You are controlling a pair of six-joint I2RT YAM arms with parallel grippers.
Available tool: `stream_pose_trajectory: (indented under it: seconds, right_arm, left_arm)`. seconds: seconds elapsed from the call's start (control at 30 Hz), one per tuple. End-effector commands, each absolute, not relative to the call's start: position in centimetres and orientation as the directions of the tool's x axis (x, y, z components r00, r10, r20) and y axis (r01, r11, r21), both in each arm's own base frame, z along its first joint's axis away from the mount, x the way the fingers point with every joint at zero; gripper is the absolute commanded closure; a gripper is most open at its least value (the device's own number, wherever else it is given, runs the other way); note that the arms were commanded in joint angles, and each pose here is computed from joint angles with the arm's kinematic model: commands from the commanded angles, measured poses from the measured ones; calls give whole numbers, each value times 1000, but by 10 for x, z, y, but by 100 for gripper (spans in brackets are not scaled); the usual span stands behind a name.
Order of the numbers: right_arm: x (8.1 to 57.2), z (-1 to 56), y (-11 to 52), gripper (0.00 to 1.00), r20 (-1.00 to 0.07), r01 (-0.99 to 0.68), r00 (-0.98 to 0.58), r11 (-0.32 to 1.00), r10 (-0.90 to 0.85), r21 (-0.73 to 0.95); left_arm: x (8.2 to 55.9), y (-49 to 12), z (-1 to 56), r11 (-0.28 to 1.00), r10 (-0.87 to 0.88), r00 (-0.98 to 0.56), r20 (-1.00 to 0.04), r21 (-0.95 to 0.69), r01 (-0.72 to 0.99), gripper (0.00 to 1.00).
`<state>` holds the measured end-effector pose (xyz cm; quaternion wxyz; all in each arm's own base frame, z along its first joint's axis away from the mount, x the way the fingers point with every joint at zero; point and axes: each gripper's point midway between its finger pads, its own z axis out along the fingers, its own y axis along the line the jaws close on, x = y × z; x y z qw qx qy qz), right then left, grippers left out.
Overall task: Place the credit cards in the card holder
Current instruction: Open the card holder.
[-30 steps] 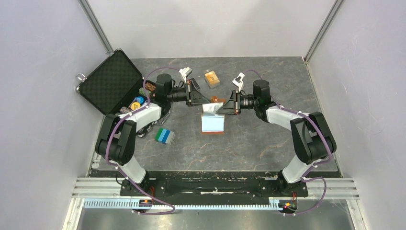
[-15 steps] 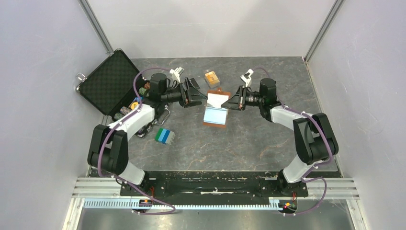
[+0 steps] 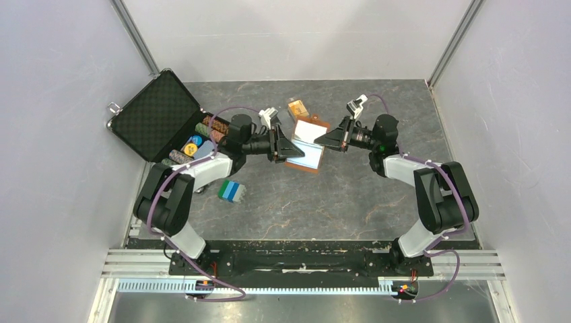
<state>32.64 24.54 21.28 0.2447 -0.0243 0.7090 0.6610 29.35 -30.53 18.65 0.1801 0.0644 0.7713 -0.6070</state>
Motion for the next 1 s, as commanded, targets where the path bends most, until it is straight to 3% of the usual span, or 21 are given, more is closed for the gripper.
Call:
stream_pose_trajectory:
  seconds: [0.0,0.03,0.1,0.23,0.27,0.3,0.53,0.67,0.97]
  right_arm:
    - [322,238,244,100,-446,-439,-840,96,311,893]
    - [322,236,244,100,-446,-438,-840,100,308,893]
    - [322,227,243,99,-457,-439,-841,130,290,889]
    - [333,185,232,62,-492,-401,-846,366,203,840]
    - [340,179,228,54,-546,-439,-822,431,161,789]
    - [341,171,223,49,-556,-440,-822,478,128,760]
    - [344,162,218,35,-564,-458,-824,532,45,712]
    - [340,165,223,38,-563,-487,-827,484,14,727]
    - [320,182,238,95,-590,-571,-806,321,-44,756]
  left_arm:
    - [285,-324,205,142,-98,-920,-379,-921,364,66]
    - [286,-325,204,137,-104,-924,-367,-926,353,81]
    - [287,-325,206,132,-110,-925,-363,-928,349,97]
    - [287,-324,203,172,-84,-933,-351,-927,334,98]
    - [286,-324,203,180,-71,-936,-345,-927,328,98]
    - [284,-324,204,181,-54,-936,-347,-926,332,98]
    - [264,-320,196,234,82,-950,-302,-920,313,98]
    - [247,-318,188,261,180,-943,-280,-910,321,98]
    - [240,-317,185,255,213,-936,-279,-909,329,98]
